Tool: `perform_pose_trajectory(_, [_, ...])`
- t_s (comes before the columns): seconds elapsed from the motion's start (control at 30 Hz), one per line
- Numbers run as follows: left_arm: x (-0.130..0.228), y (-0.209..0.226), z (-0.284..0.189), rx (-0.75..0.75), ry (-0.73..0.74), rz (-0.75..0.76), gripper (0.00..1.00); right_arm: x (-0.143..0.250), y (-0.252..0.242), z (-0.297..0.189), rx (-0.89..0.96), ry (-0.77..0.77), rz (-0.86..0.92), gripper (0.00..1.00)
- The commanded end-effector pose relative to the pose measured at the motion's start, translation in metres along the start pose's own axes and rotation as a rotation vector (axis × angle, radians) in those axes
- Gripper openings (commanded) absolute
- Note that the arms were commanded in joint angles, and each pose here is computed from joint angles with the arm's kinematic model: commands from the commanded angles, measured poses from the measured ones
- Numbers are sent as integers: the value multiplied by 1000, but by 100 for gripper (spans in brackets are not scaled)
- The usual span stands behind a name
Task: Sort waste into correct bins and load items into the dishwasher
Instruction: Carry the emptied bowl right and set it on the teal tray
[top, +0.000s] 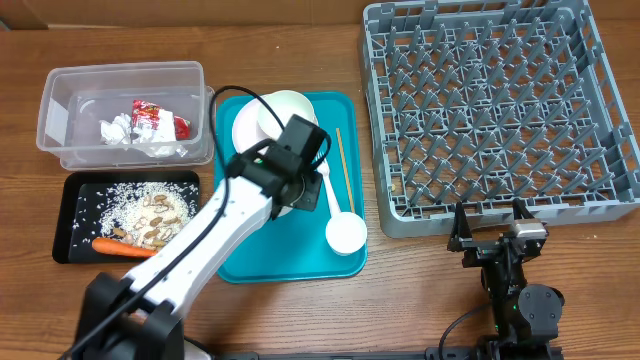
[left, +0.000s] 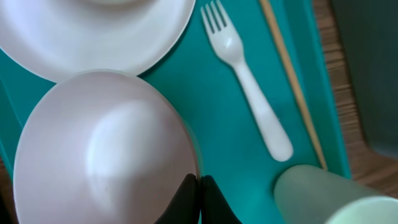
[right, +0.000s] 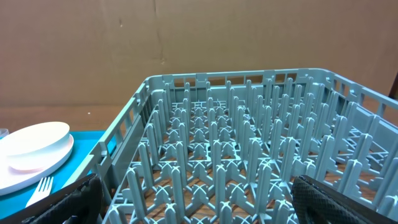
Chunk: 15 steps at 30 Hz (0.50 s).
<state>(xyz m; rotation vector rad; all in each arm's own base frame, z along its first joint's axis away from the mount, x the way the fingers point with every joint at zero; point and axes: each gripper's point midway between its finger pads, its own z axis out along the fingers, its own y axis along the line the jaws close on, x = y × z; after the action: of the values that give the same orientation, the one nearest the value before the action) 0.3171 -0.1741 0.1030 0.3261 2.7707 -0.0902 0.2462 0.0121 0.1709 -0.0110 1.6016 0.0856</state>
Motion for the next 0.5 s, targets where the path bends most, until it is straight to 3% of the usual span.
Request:
perform_pose_trajectory(0.0, [-1, 4, 15, -44, 27, -17, 4, 1, -1, 0, 2, -8, -1, 100])
perform_pose_trajectory(0.13, [7, -6, 26, 5, 78, -15, 6, 1, -1, 0, 2, -8, -1, 100])
perform_pose_trajectory(0.3, [8, -6, 27, 9, 82, -15, 20, 1, -1, 0, 2, -8, -1, 100])
perform_pose_trajectory(0.33, [8, -6, 27, 9, 83, -15, 26, 1, -1, 0, 2, -8, -1, 100])
perform_pose_trajectory(0.4, [8, -5, 27, 1, 83, -11, 48, 1, -1, 0, 2, -8, -1, 100])
perform_pose_trajectory(0.47, [5, -1, 26, -15, 74, 10, 58, 1, -1, 0, 2, -8, -1, 100])
